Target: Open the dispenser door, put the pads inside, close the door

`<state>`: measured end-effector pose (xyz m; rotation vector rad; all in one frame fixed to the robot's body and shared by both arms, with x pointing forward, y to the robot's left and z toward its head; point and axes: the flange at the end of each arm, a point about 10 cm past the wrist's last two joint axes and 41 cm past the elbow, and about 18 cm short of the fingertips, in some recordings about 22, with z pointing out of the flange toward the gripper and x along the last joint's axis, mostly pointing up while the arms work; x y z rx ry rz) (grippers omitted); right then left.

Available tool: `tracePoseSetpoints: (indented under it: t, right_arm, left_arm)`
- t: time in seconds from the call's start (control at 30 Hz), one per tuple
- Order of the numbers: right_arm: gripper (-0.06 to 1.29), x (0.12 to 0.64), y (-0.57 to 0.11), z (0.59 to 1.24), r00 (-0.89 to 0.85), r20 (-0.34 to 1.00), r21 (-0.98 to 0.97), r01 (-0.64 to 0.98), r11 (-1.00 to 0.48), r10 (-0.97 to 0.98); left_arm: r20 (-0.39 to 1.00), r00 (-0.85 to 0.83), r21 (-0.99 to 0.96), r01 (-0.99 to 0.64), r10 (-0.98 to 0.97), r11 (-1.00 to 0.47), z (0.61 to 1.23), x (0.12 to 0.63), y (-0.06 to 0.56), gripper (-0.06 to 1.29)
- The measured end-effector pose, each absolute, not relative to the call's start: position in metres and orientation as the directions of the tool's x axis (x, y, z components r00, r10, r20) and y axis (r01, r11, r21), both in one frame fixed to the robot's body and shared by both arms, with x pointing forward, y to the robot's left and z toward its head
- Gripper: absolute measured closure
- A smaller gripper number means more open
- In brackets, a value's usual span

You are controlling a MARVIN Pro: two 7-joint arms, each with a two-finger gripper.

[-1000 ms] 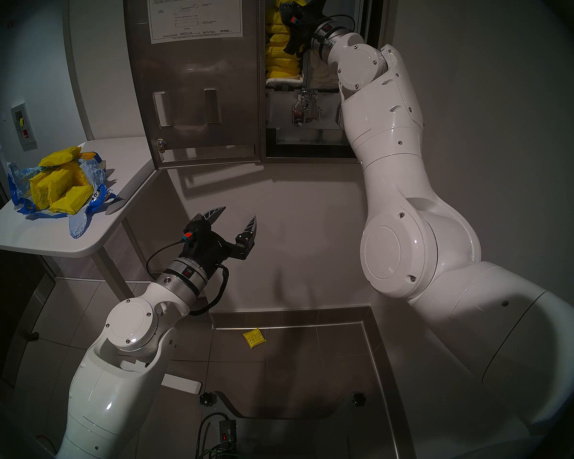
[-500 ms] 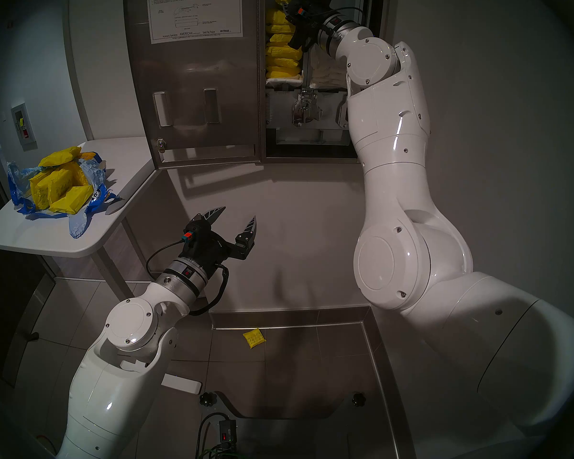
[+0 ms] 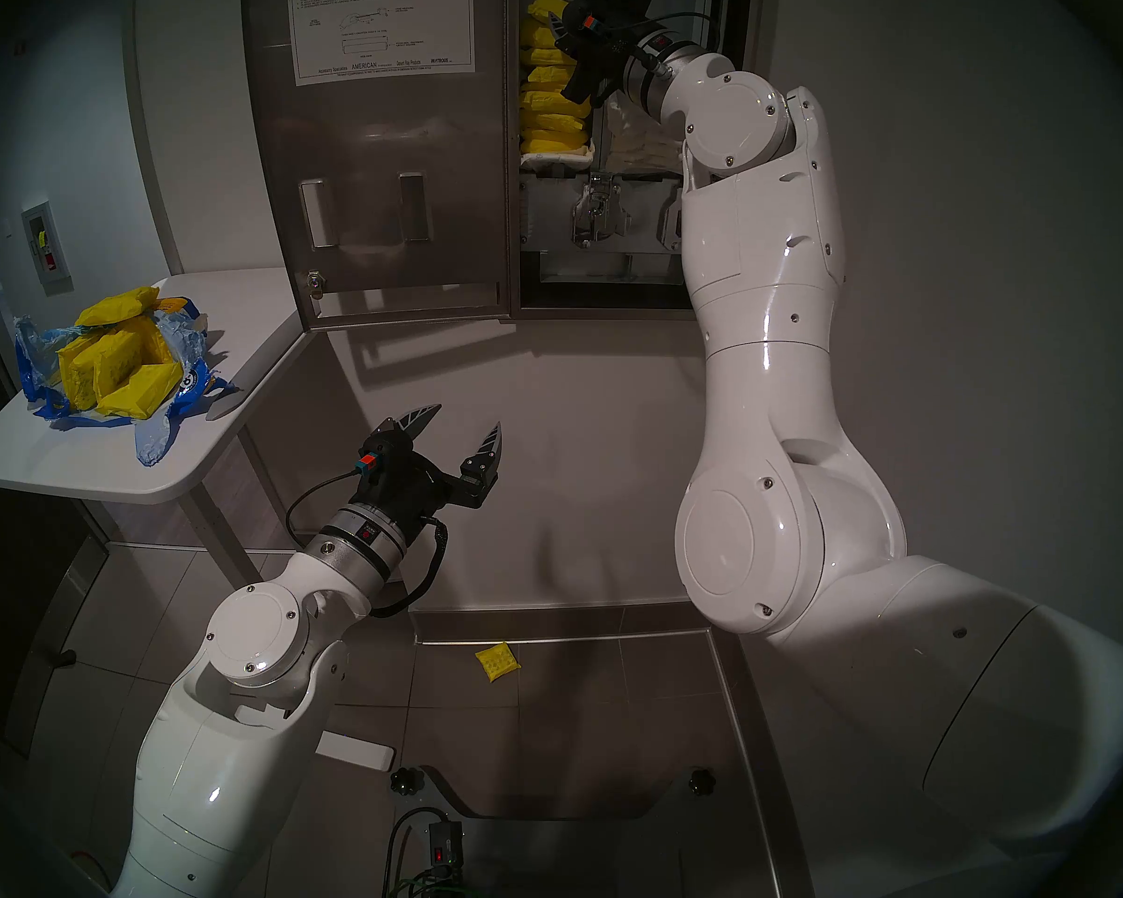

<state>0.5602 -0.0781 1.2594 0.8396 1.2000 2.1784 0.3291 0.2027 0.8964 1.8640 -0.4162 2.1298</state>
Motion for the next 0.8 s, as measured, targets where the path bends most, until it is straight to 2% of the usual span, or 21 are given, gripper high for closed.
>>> tracePoseSetpoints:
  t: [0.33, 0.53, 0.8]
  right_arm:
    - [0.79, 0.552, -0.079, 1.262, -0.677, 0.287, 0.862, -0.126, -0.491, 0.678]
    - [0.69, 0.548, -0.081, 1.264, -0.676, 0.295, 0.855, -0.128, -0.502, 0.675]
    - [0.67, 0.531, -0.084, 1.273, -0.691, 0.327, 0.835, -0.108, -0.540, 0.644]
  left_arm:
    - [0.992, -0.128, -0.032, -0.392, 0.021, -0.919, 0.896, 0.329, 0.203, 0.00]
    - [0.992, -0.128, -0.032, -0.392, 0.021, -0.919, 0.896, 0.329, 0.203, 0.00]
    - [0.992, -0.128, -0.032, -0.392, 0.021, -0.919, 0.896, 0.329, 0.203, 0.00]
